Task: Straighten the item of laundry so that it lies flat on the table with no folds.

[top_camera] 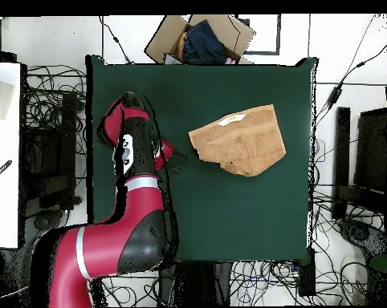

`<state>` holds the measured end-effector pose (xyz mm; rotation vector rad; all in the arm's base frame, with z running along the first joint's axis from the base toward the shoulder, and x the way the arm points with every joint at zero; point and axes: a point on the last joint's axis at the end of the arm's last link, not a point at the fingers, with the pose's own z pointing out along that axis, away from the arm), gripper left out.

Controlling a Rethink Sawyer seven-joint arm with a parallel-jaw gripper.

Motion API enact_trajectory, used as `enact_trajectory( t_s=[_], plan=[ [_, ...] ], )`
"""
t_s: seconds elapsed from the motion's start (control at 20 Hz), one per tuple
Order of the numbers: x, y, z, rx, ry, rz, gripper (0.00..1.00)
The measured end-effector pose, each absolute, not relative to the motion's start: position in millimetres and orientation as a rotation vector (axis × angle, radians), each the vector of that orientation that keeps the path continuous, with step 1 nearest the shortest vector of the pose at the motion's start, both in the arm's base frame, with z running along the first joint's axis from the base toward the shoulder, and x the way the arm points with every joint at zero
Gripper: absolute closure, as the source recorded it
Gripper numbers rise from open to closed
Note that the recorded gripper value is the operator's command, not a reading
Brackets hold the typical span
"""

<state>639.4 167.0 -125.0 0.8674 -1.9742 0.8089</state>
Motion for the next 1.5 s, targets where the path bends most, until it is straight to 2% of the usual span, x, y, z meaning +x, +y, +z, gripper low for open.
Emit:
enact_trajectory(
  t_s=[1.5],
  plan=[
    [642.9, 167.6, -128.4, 0.811, -1.955, 0.824, 0.00]
  ],
)
